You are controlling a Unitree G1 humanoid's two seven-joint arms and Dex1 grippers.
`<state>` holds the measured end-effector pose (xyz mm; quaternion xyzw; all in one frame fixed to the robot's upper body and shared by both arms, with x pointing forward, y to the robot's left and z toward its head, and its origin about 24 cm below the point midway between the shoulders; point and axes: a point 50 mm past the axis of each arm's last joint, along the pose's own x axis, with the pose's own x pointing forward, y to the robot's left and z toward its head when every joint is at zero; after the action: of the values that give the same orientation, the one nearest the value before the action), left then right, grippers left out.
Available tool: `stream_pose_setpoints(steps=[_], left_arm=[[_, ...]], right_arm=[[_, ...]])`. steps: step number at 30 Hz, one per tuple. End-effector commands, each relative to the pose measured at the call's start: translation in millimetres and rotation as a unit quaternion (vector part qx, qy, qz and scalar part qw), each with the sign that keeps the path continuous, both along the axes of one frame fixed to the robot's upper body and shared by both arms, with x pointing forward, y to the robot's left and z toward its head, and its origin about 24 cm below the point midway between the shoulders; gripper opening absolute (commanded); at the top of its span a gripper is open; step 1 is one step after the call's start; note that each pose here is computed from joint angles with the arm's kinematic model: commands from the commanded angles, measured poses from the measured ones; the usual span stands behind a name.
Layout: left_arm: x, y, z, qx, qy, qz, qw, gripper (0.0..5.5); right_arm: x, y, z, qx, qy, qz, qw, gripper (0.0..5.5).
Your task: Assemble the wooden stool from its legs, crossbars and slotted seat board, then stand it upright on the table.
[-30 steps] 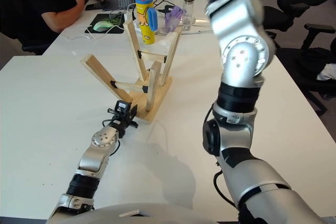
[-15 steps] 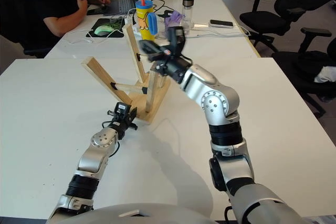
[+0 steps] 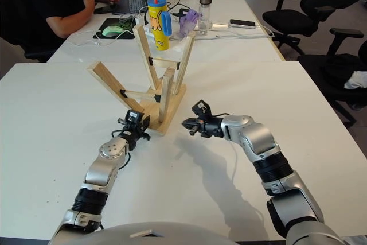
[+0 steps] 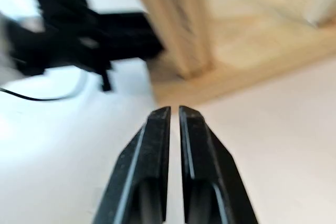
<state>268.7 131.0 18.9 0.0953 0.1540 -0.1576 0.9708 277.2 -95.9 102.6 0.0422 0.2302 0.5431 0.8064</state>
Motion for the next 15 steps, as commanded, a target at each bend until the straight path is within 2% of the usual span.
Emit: stream_pose_setpoints(steps=[1, 8, 11, 15], left_arm=[[-31, 9, -55, 0.029, 0.161, 0.006, 0.987, 1.26], [-30, 3, -46, 0.015, 0.148, -0.005, 0.989, 1.26], [-24, -9, -16, -0.002, 0.074, -0.039, 0.996, 1.26], [-23, -10, 33, 0.011, -0.029, -0.045, 0.999, 1.26]], right_arm=[[20, 20, 32, 0.088, -0.025, -0.046, 0.995, 0.29], [37, 4, 21, 0.004, -0.068, -0.106, 0.992, 0.29], [41, -1, 23, -0.008, -0.086, -0.103, 0.991, 0.29], [36, -3, 23, 0.001, -0.080, -0.099, 0.992, 0.29]])
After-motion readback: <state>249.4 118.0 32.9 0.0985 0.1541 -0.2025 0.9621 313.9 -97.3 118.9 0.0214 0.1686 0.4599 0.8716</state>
